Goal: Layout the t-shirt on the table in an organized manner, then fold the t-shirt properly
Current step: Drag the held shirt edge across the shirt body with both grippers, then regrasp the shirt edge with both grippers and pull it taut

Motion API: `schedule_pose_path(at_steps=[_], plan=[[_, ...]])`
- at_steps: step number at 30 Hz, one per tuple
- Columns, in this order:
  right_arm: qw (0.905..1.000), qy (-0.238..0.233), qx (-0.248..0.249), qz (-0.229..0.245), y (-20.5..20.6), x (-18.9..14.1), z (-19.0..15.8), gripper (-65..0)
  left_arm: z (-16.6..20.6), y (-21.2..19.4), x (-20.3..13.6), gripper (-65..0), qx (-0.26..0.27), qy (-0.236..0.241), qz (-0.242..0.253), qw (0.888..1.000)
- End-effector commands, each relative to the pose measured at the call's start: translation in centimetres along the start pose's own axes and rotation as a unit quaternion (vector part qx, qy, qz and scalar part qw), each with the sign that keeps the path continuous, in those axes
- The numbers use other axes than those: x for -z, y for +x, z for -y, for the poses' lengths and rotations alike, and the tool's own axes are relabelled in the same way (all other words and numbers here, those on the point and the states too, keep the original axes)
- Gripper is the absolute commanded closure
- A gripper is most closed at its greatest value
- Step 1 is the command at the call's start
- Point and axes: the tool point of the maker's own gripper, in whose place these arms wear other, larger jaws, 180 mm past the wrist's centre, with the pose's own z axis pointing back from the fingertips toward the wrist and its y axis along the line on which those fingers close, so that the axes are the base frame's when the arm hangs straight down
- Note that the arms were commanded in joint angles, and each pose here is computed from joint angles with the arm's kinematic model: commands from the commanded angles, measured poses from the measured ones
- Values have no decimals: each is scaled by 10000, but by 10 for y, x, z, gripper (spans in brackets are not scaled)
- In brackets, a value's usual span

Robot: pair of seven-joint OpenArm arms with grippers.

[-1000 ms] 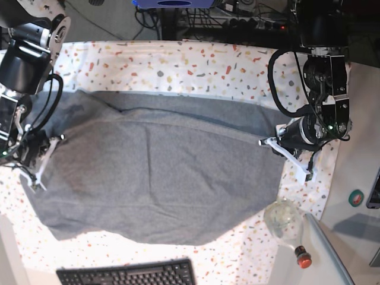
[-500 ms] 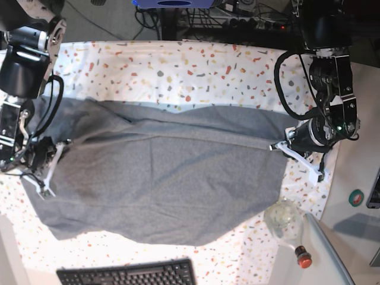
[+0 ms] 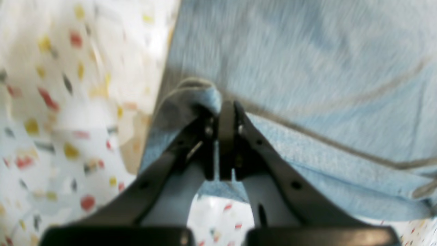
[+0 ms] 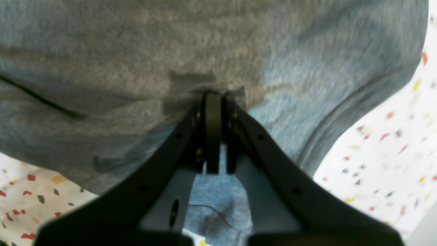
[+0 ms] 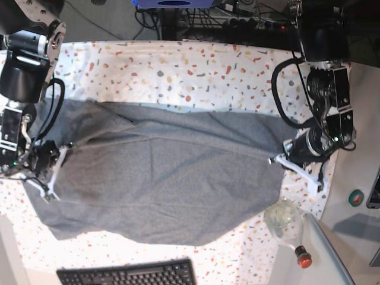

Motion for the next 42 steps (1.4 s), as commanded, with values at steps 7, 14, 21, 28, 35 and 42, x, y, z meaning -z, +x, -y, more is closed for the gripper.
schedule_pose_path(at_steps=[7,14,21,28,35,42], plan=[[9997,31,-5,238,26,-3,7,0,17,5,18,0,132,-153,-144,9997],[9994,49,3,353,29,-2,6,0,16,18,21,0,87,-144,-74,9998],[9980,-107,333,528,24,-11,20,-293,17,33,18,-323,61,-162,85,9998],[9855,-968,910,1053,-6,-64,49,-341,-12,43,-15,-569,-395,4,810,9959],[9596,-1410,2235,963,-89,-98,46,-345,-46,-53,-46,-569,-1048,400,797,9905],[9324,-576,3392,1104,-152,-92,13,-347,-62,-102,-39,-569,-1611,493,659,9835]])
